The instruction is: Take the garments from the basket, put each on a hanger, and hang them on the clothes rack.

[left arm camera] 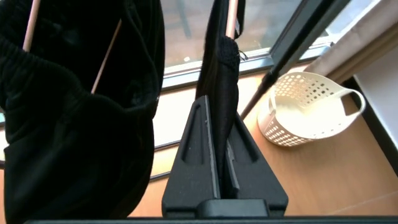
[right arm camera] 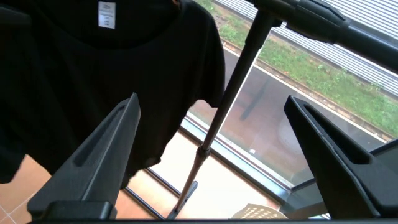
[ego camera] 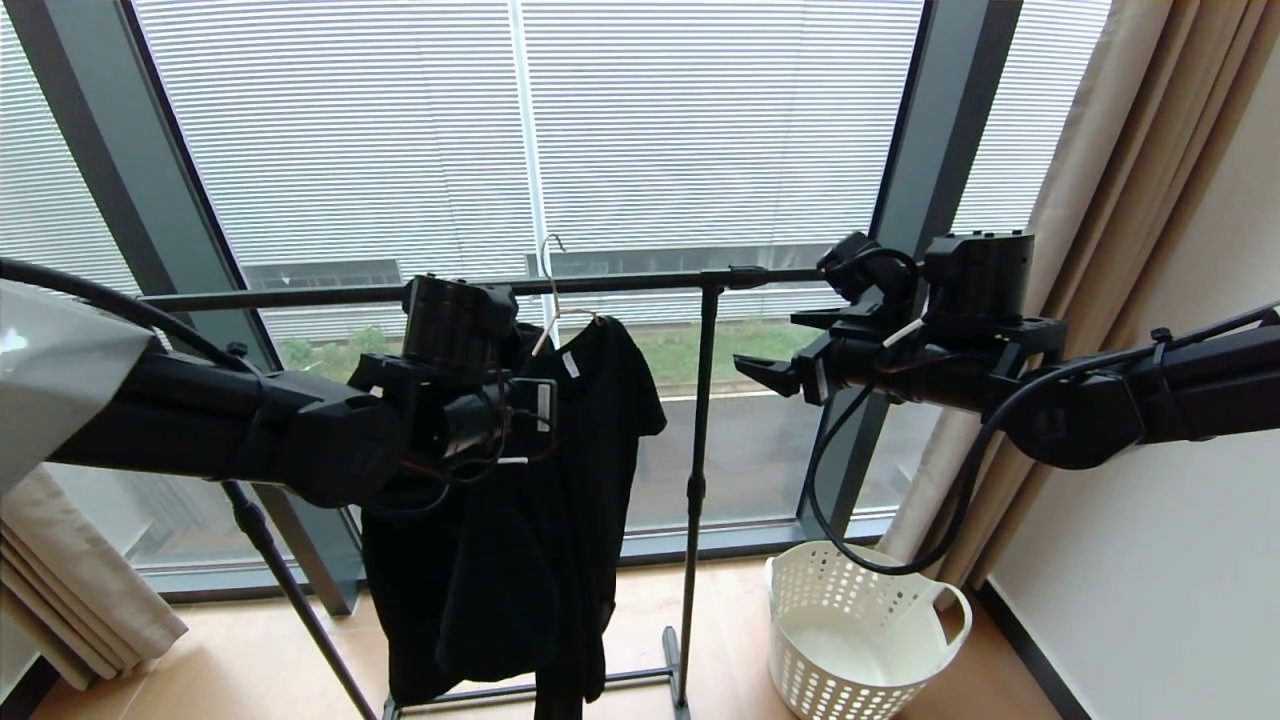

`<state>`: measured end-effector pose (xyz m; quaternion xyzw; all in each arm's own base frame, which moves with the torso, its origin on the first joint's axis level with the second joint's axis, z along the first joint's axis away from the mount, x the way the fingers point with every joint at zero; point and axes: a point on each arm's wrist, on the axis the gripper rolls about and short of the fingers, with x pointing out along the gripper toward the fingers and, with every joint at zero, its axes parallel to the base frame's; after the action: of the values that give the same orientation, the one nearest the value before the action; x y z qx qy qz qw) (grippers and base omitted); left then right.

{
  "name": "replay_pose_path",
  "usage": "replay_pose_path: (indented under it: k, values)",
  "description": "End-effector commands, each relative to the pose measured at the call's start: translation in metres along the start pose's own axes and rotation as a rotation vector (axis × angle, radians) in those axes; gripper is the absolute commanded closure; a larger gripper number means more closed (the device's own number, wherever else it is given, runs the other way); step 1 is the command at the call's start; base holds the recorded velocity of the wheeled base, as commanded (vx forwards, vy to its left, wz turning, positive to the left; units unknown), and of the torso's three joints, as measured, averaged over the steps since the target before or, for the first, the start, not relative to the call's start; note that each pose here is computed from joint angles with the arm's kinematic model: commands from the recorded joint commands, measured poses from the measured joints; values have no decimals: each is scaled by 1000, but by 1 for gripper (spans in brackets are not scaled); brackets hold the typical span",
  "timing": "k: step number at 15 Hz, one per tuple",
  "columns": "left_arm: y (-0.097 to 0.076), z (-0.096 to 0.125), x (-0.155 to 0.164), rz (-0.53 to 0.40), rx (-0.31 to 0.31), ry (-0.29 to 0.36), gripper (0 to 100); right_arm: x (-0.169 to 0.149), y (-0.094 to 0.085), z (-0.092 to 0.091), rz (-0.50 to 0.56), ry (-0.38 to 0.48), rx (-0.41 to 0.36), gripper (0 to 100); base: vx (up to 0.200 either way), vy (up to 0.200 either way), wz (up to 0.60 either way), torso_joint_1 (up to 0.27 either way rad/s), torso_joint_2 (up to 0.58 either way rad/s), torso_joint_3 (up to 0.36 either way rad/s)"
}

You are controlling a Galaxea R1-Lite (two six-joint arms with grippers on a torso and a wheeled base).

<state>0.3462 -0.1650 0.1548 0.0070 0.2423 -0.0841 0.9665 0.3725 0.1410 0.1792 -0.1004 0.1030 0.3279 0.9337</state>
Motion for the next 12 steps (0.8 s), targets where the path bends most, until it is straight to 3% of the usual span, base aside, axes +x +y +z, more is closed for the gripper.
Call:
replay_pose_path:
  k: [1,5,12]
  values:
    - [-4,-10,21,10,9,32,100,0,1,0,2,-1,-1,0,0,0,0,0,0,0]
    - [-5,-15,44,57,11,40,100,1,3,0,9,1,-16,0,0,0,0,0,0,0]
    - [-4,-16,48,65,-13,42,100,2,5,-4,14,13,-28,0,0,0,0,0,0,0]
